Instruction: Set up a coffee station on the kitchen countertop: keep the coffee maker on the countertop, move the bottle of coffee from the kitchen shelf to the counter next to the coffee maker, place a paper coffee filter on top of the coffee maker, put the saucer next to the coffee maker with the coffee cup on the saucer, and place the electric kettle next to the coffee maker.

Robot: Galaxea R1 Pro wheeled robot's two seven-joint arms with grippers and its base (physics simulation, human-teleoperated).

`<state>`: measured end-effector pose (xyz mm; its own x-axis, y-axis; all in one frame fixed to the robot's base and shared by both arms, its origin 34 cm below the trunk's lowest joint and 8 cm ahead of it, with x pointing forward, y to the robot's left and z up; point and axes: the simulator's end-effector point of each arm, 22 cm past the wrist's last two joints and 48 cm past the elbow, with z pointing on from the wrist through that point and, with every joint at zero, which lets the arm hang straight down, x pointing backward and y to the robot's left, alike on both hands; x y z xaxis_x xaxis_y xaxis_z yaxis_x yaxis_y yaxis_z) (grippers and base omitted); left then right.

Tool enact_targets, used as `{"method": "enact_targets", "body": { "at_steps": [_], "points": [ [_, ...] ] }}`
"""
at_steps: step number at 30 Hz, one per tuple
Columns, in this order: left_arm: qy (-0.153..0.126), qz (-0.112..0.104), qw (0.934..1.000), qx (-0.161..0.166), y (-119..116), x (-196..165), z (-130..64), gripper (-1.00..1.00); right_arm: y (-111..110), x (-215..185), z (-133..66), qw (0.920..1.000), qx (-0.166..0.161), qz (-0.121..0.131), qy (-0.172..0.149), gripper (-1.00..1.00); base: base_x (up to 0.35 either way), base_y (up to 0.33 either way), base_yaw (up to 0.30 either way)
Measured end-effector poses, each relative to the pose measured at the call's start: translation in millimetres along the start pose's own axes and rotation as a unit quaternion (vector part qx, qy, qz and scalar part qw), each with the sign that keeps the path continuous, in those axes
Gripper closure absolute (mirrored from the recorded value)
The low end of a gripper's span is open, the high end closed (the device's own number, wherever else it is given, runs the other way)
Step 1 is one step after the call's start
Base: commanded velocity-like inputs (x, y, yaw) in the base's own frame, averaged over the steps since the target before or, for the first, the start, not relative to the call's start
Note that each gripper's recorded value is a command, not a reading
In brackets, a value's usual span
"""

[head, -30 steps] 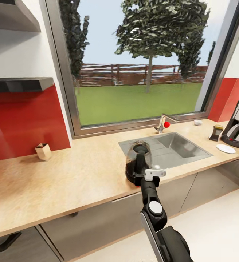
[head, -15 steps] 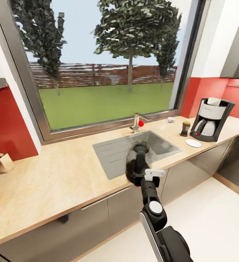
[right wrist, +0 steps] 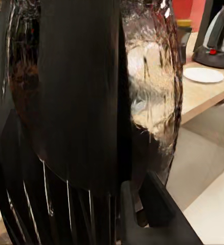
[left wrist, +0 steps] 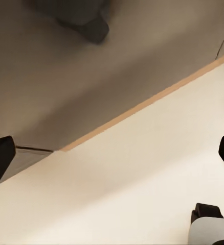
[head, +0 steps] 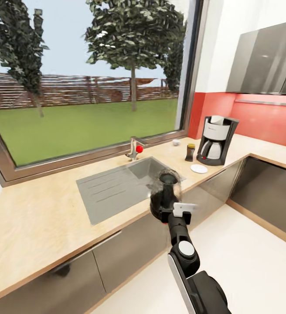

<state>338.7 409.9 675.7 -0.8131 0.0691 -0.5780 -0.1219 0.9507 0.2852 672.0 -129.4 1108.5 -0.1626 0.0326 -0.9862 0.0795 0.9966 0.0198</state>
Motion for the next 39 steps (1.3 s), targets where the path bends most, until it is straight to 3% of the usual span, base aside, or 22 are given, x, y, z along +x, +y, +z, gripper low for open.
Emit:
{"method": "enact_targets", "body": {
  "at_steps": [8, 11, 15, 19, 21, 39],
  "points": [
    [0.003, 0.000, 1.0000, 0.002, -2.1, 2.3, -0.8, -1.00, 0.0, -0.2, 0.1, 1.0000, 0.000, 0.000, 0.000, 1.00, 0.001, -0.268, -0.280],
    [0.024, 0.011, 0.9996, 0.001, -1.5, 19.1, -4.8, -1.00, 0.0, 0.1, 0.0, 1.0000, 0.000, 0.000, 0.000, 1.00, 0.000, -0.268, -0.280],
    [0.079, 0.034, 0.9963, -0.003, 2.3, 60.1, -17.1, -1.00, 0.0, 0.2, 0.0, 1.0000, 0.000, 0.000, 0.000, 1.00, 0.000, -0.268, -0.280],
    [0.200, 0.060, 0.9779, -0.001, -3.5, 117.6, -37.5, -1.00, 0.0, 0.2, -0.1, 1.0000, 0.000, 0.000, 0.000, 1.00, 0.015, -0.268, -0.280],
    [0.225, 0.064, 0.9723, 0.000, -4.3, 127.1, -42.1, -1.00, -0.4, 0.1, 0.0, 1.0000, 0.000, 0.000, 0.000, 1.00, 0.059, -0.268, -0.280],
    [0.237, 0.065, 0.9694, 0.001, -6.2, 131.4, -44.6, -1.00, -0.6, 0.5, 0.0, 1.0000, 0.001, 0.000, 0.001, 1.00, 0.106, -0.266, -0.274]
  ]
}}
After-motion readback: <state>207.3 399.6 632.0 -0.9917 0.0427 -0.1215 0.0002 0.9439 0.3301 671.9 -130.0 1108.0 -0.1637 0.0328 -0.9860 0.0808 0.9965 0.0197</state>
